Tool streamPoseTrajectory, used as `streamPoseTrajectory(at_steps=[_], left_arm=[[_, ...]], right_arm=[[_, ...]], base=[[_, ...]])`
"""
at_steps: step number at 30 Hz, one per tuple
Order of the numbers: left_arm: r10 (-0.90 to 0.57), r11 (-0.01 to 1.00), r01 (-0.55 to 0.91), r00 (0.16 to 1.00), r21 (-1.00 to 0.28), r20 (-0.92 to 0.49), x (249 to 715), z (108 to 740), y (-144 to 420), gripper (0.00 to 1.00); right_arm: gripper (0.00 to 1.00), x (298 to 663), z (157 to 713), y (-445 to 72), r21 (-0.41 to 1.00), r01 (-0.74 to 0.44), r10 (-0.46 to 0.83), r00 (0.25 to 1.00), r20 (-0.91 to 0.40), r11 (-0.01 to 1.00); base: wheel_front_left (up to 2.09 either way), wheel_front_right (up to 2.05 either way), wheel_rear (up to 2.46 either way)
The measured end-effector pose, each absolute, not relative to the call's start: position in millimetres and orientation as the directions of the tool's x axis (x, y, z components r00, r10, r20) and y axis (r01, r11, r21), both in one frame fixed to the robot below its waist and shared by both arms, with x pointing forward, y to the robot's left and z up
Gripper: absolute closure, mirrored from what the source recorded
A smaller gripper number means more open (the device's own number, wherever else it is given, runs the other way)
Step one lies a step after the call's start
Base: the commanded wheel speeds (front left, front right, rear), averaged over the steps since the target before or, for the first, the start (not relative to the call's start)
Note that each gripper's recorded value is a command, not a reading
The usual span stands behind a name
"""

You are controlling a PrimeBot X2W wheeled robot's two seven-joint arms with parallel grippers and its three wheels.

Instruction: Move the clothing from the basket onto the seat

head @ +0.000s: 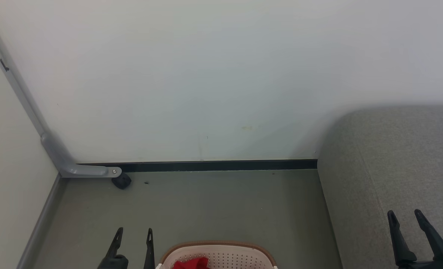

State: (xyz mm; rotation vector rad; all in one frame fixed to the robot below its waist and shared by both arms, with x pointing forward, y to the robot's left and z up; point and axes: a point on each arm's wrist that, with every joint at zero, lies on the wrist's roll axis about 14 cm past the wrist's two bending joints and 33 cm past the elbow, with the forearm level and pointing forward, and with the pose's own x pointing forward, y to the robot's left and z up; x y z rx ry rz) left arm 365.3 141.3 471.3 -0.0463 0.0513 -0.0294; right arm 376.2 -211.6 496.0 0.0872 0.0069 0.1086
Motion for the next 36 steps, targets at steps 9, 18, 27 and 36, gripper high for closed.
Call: streamPoseTrajectory(at_steps=[9, 18, 27, 36], left_arm=[[-0.046, 0.998, 0.042, 0.996, -0.055, -0.075, 363.7, 463.9, 135.6, 0.00], [-0.104, 0.991, 0.088, 0.981, -0.100, -0.163, 356.9, 437.3, 114.7, 0.00], [-0.203, 0.972, 0.164, 0.946, -0.167, -0.253, 359.3, 411.1, 80.6, 0.00], [-0.327, 0.935, 0.253, 0.888, -0.250, -0.323, 374.4, 388.7, 38.2, 0.00]], right_arm=[[0.00, 376.5, 498.7, -212.4, 0.087, -0.105, 0.105, 0.994, 0.008, 0.991], [0.00, 379.8, 505.9, -211.4, 0.085, -0.119, 0.117, 0.993, 0.034, 0.989], [0.00, 389.7, 514.0, -221.1, 0.062, -0.127, 0.123, 0.991, 0.056, 0.990], [0.00, 411.4, 529.3, -230.9, 0.043, -0.135, 0.130, 0.986, 0.103, 0.990]], base=[[0.00, 0.00, 0.00], [0.00, 0.00, 0.00], [0.00, 0.00, 0.00], [0.00, 0.00, 0.00]])
